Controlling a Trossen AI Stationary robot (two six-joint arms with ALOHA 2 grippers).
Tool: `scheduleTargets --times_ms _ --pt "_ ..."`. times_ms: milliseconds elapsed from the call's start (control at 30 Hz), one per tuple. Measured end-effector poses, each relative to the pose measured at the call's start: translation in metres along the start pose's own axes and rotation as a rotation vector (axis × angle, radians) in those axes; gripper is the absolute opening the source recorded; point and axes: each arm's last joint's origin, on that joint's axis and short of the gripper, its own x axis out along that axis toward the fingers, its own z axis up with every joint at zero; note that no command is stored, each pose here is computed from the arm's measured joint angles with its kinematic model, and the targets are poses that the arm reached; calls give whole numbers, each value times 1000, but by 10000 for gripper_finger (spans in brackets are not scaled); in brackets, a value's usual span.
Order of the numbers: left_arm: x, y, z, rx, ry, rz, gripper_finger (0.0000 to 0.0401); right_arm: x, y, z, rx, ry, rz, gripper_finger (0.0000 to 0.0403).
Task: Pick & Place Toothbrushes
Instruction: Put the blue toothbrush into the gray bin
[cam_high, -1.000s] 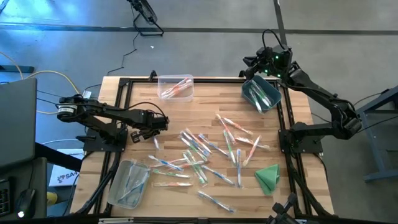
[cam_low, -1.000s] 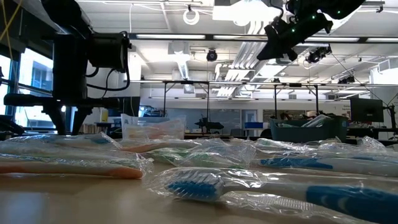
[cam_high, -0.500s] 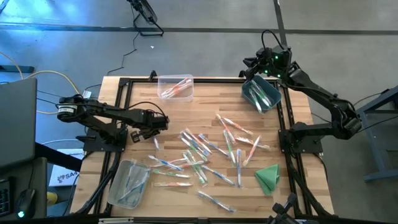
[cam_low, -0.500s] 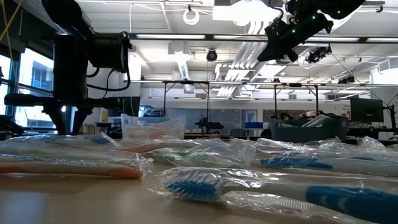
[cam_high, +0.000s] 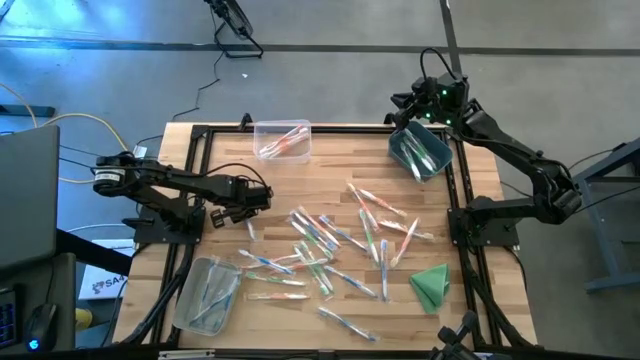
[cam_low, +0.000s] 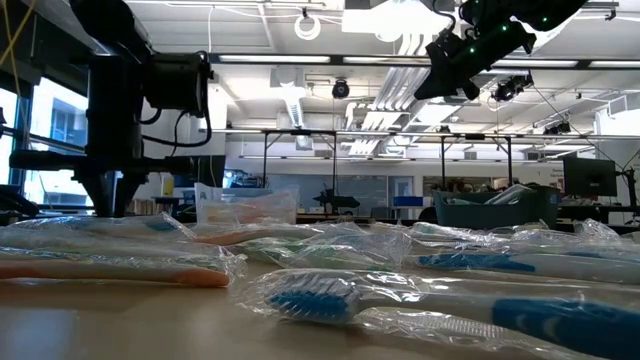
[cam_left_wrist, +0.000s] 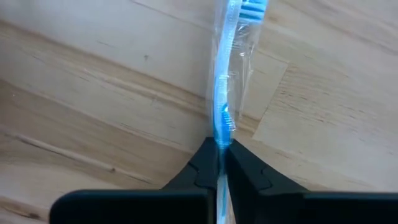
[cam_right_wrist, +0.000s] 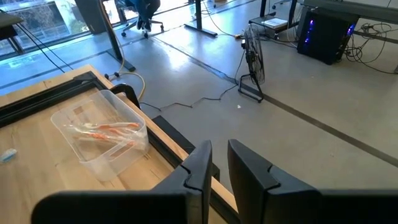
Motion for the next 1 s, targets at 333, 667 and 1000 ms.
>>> scheduleTargets --times_ms 333,667,1000 --pt "-4 -1 0 6 11 -34 9 0 0 0 0 0 0 45" --pt "-24 -1 4 63 -52 -190 9 0 0 0 0 0 0 45" --pt "-49 2 9 212 -116 -354 9 0 0 0 1 -1 0 45"
